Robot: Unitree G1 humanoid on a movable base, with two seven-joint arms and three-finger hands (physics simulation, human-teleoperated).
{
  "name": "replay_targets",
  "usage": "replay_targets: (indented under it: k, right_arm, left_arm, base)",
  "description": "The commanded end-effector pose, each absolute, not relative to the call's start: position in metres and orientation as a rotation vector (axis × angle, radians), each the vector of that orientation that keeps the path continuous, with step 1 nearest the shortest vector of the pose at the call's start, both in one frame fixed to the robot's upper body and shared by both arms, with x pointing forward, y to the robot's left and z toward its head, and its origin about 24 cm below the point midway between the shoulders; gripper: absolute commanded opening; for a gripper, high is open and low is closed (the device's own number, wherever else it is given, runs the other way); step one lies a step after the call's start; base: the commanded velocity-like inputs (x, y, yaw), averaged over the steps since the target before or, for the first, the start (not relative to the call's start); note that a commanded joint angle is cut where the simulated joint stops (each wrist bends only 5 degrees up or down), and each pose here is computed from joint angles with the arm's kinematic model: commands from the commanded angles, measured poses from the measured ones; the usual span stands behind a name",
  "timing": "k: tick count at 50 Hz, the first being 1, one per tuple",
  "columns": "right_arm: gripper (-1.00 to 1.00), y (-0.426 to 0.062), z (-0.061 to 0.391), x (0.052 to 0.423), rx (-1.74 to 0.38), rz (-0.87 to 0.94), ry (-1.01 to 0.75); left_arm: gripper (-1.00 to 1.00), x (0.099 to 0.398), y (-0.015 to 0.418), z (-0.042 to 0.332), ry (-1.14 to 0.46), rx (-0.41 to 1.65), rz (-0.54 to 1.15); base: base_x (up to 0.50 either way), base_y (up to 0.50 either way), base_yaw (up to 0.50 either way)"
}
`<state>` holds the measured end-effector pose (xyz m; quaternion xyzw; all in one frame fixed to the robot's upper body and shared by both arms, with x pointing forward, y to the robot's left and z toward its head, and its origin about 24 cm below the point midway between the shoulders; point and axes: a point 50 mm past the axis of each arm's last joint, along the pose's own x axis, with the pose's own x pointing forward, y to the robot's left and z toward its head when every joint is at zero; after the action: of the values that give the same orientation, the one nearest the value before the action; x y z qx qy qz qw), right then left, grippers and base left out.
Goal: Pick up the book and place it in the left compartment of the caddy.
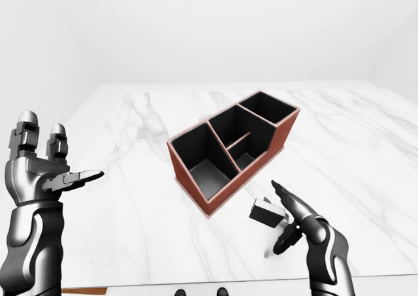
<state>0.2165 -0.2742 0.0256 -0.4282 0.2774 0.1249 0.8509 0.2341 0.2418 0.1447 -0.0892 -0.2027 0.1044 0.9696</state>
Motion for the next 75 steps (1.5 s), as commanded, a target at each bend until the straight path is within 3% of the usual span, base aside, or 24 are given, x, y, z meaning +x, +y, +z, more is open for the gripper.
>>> replay_targets:
  k: [1, 41, 43, 44, 46, 65, 75]
  right_arm:
    - [1.0, -0.273, 0.023, 0.22, -0.894, 0.276, 0.587]
    - [1.0, -0.263, 0.002, 0.231, -0.83, 0.375, 0.637]
    - [0.58, -0.261, 0.001, 0.23, -0.827, 0.379, 0.635]
    - [0.18, -0.26, 0.001, 0.23, -0.826, 0.381, 0.635]
    - [-1.0, -0.26, 0.001, 0.229, -0.828, 0.381, 0.633]
    - [-1.0, -0.255, 0.019, 0.232, -0.905, 0.356, 0.565]
    - [-1.0, -0.249, 0.062, 0.233, -1.059, 0.268, 0.422]
  left_arm:
    - [1.0, 0.234, 0.241, 0.146, -0.415, -0.18, 0.211]
    - [1.0, 0.236, 0.243, 0.143, -0.4, -0.178, 0.217]
    - [1.0, 0.236, 0.244, 0.144, -0.404, -0.179, 0.22]
    - [1.0, 0.235, 0.244, 0.144, -0.405, -0.179, 0.221]
    - [1.0, 0.235, 0.244, 0.144, -0.404, -0.179, 0.222]
    - [1.0, 0.234, 0.247, 0.147, -0.419, -0.184, 0.231]
    - [1.0, 0.234, 0.246, 0.147, -0.419, -0.185, 0.228]
  base:
    - [0.0, 0.0, 0.0]
    - [0.0, 0.0, 0.0]
    - [0.0, 0.0, 0.0]
    - [0.0, 0.0, 0.0]
    - [0.0, 0.0, 0.0]
    - [0.0, 0.0, 0.0]
    - [0.0, 0.0, 0.0]
